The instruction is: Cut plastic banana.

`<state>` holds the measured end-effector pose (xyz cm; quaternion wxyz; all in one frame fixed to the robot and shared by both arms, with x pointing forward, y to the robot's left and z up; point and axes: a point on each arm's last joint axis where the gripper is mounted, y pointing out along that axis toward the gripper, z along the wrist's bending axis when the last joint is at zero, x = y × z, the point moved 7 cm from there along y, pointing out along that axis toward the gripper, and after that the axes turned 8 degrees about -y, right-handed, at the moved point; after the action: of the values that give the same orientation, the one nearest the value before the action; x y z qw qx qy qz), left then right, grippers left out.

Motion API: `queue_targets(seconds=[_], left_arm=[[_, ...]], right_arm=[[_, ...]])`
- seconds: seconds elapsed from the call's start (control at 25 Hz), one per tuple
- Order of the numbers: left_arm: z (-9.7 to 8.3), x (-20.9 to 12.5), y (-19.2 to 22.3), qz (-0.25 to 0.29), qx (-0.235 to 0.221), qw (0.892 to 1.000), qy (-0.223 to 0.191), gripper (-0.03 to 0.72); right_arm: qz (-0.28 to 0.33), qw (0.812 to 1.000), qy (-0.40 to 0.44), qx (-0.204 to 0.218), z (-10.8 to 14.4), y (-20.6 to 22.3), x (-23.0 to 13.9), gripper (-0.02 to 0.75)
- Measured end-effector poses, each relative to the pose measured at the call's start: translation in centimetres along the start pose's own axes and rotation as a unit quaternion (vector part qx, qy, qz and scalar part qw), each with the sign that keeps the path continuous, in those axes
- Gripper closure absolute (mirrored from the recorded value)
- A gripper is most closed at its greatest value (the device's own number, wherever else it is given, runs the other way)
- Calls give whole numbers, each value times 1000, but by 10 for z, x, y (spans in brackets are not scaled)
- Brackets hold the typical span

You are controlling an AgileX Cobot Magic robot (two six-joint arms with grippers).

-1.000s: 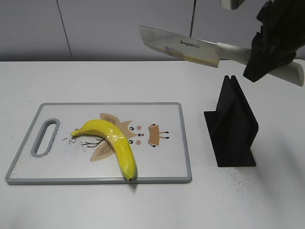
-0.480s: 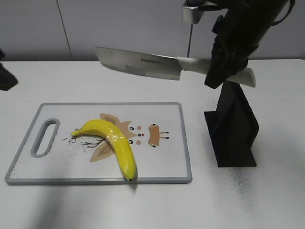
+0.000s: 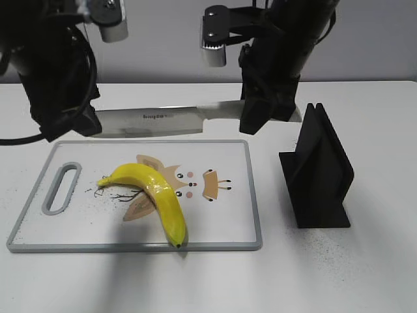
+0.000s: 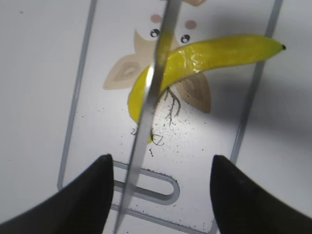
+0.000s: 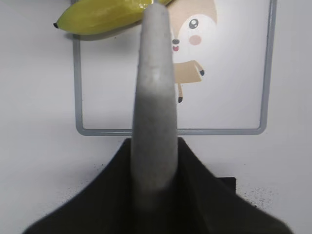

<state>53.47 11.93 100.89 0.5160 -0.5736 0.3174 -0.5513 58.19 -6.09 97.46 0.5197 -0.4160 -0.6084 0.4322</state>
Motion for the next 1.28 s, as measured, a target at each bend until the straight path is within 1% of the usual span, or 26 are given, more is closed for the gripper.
queue_targets(seconds=[0.08,0.2,0.24,0.28,0.32,0.36,0.44,0.48,0.56,0.64,0.72,1.04,1.12,1.16,1.28], left_arm=[[-1,-3,11,15,-17,1000,9,103],[2,-4,22,24,-24,999,13,108],[3,-3,25,25,-23,999,14,119],[4,-4,28,27,-24,999,14,150],[5,-4,30,28,-23,999,14,211],[6,-4,31,28,-22,999,14,288],[11,-3,31,20,-10,1000,12,519],[13,-2,31,17,-4,1000,11,590],[19,-4,31,12,5,1000,4,655],[24,-6,31,8,12,1000,-2,681],[28,-9,31,8,14,1000,-7,689],[32,-13,45,15,1,1000,-11,694],[31,-14,53,18,-10,1000,-18,694],[28,-13,57,16,-24,999,-26,694],[20,-16,71,16,-57,997,-48,694]], right_arm=[[-3,1000,-8,-6,-5,-1,3,578],[-6,1000,-27,-8,-9,0,5,578],[-8,999,-31,-8,-9,1,6,578],[-7,999,-33,-6,-9,2,6,578],[-7,999,-35,-5,-9,3,6,578],[-6,999,-36,-4,-10,4,5,578],[-3,999,-47,-3,-10,6,5,578],[-3,998,-56,-2,-10,7,4,578],[-7,998,-65,-17,-15,6,6,578],[-12,997,-69,-33,-20,6,8,578],[-16,996,-73,-46,-24,6,10,578],[-21,995,-78,-57,-28,6,12,578],[-21,995,-78,-55,-28,8,11,578],[-20,995,-79,-52,-28,11,11,578],[-12,997,-75,-22,-24,30,6,578]])
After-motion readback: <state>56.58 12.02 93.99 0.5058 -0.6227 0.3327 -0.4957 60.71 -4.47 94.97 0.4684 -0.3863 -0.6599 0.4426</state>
